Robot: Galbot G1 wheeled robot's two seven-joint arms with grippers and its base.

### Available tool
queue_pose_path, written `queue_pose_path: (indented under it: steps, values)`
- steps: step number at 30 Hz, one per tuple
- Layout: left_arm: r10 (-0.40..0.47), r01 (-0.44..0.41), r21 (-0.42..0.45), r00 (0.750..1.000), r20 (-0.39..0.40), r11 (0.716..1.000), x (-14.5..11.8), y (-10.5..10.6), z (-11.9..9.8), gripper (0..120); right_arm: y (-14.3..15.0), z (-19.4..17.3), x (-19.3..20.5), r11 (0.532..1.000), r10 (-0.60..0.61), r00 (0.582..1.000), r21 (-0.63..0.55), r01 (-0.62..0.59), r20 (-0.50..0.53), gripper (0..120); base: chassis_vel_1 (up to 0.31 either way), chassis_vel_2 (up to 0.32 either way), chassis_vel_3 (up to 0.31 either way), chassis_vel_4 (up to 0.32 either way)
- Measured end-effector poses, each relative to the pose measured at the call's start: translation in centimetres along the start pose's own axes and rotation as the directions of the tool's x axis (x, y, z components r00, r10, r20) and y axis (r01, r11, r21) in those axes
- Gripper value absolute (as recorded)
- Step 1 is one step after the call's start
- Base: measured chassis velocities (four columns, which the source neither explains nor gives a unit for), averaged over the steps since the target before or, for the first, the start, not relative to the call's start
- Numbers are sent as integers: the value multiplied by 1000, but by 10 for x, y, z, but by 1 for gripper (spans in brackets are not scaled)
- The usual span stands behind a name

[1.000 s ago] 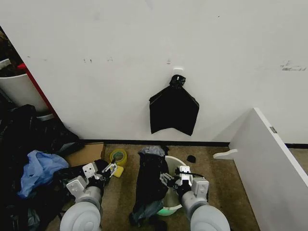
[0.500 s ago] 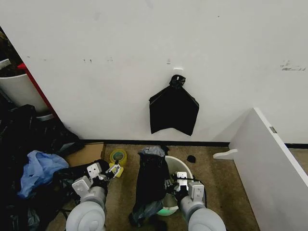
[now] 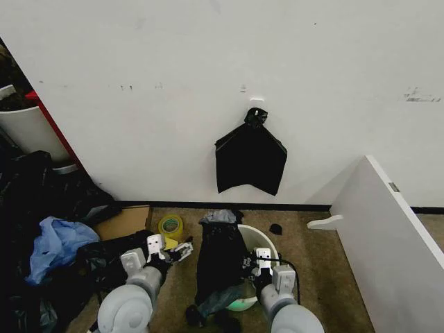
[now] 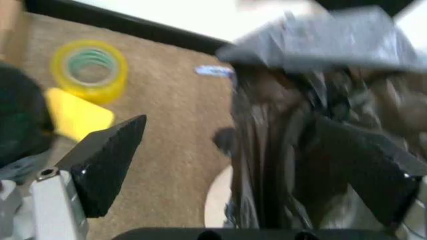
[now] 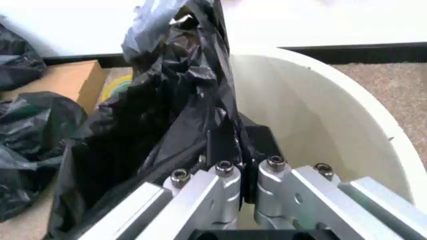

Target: Place the garbage bag over the trash bin.

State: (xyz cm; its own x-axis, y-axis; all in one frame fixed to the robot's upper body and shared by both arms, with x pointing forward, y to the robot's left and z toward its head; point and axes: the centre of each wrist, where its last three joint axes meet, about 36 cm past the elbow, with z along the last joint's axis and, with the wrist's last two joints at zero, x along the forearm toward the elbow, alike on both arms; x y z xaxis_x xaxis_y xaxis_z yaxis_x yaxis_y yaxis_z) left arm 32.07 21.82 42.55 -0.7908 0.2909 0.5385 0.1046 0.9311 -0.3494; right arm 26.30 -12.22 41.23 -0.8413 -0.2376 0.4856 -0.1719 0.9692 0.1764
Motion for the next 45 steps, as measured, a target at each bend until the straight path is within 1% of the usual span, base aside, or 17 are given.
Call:
queue_pose_path:
  steps: [2,5,11,14,23,27,28,29,31,32,34,35,39,40,41,42,45]
  values:
    - [28,-28,-32,1000,-15,999,-7,3,1,100,-2,-1,1,1000,5,1000,2,-5,4,0,0,0,0,0]
    - [23,-25,-53,999,-48,998,-16,6,4,100,-2,-2,3,1000,7,1000,3,-7,7,0,0,0,0,0]
    - [24,-29,-56,995,-93,998,-26,8,12,100,-2,-1,3,1000,-1,1000,8,1,6,0,0,0,0,0]
    - [62,-68,-56,992,-106,996,-29,3,15,100,-2,0,3,1000,-4,1000,8,4,5,0,0,0,0,0]
    - [87,-100,-69,981,-174,993,-38,-11,23,95,1,2,5,1000,-17,1000,9,17,2,0,0,0,0,0]
    - [76,-94,-82,977,-202,992,-49,-16,33,80,1,3,5,1000,-15,1000,14,15,18,0,0,0,0,0]
    - [76,-94,-82,977,-202,992,-49,-16,33,80,1,3,5,1000,-15,1000,14,15,18,0,0,0,0,0]
    - [76,-95,-82,976,-204,992,-50,-17,34,76,1,3,5,1000,-15,1000,15,15,20,0,0,0,0,0]
    - [83,-101,-76,973,-214,992,-57,-17,40,68,1,4,5,1000,-15,1000,18,14,23,0,0,0,0,0]
    - [87,-104,-73,974,-211,992,-59,-17,42,61,1,5,5,1000,-14,1000,20,13,24,0,0,0,0,0]
    - [89,-104,-69,976,-199,992,-61,-16,44,54,0,6,5,1000,-11,999,21,11,32,0,0,0,0,0]
    - [89,-104,-69,976,-199,992,-61,-16,44,54,0,6,5,1000,-11,999,21,11,32,0,0,0,0,0]
    - [87,-95,-39,979,-184,995,-56,-8,39,36,-6,8,1,1000,2,996,10,-3,92,0,0,0,0,0]
    - [87,-95,-39,979,-184,995,-56,-8,39,36,-6,8,1,1000,2,996,10,-3,92,0,0,0,0,0]
    - [85,-92,-32,980,-178,995,-54,-5,36,31,-8,7,0,1000,7,995,6,-7,102,0,0,0,0,0]
    - [83,-89,-28,982,-171,996,-53,-3,34,30,-9,7,0,1000,10,994,2,-10,106,0,0,0,0,0]
    - [80,-82,-10,987,-141,997,-48,5,27,14,-14,-1,4,1000,22,990,-22,-19,140,0,0,0,0,0]
